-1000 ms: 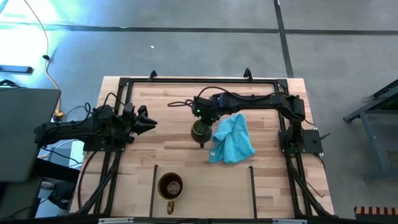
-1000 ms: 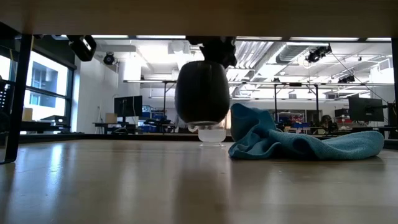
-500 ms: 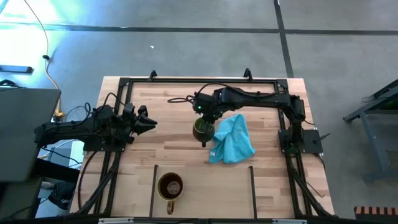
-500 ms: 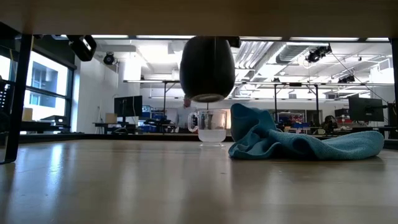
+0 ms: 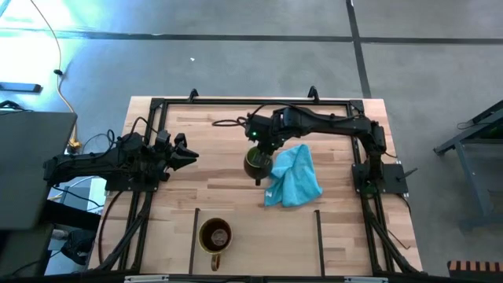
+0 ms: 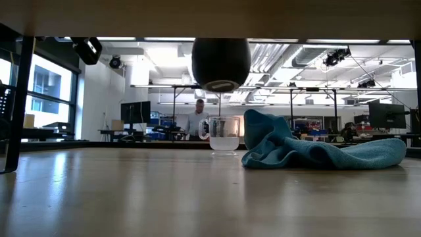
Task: Stack small to large cups/mugs on shelf
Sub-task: Put the black green mug on the shelf
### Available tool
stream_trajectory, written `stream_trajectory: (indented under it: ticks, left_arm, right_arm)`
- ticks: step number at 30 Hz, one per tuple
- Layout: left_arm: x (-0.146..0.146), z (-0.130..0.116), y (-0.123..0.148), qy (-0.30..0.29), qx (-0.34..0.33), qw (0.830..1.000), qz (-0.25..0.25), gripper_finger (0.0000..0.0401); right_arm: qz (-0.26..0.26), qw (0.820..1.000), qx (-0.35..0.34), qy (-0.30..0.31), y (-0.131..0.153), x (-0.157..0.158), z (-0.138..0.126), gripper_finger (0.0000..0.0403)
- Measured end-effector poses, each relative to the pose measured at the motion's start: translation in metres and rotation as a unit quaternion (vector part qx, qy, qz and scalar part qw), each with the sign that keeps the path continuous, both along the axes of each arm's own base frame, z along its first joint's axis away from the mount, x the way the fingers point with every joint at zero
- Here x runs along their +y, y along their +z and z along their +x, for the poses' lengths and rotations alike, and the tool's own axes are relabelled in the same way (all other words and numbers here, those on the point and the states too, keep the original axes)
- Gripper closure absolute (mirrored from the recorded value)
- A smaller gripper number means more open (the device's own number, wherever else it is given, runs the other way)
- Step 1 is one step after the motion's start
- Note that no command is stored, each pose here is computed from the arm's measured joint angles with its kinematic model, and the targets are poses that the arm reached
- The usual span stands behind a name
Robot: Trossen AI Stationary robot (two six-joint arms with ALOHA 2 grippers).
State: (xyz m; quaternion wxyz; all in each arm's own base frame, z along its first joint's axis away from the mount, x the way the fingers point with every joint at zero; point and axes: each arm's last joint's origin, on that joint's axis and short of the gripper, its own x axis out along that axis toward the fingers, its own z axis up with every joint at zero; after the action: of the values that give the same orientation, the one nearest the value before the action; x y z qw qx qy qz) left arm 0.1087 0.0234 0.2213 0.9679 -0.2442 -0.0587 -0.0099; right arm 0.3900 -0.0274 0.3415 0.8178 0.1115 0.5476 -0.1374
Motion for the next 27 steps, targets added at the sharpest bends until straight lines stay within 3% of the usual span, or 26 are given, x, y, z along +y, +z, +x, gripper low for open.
stream_trajectory:
  ticks: [27]
  left_arm:
    - [0.000,0.000,0.000,0.000,-0.001,1.000,0.000,0.0316]
  right_arm:
    - [0.025,0.999,-0.030,-0.021,0.028,0.028,-0.023,0.0403]
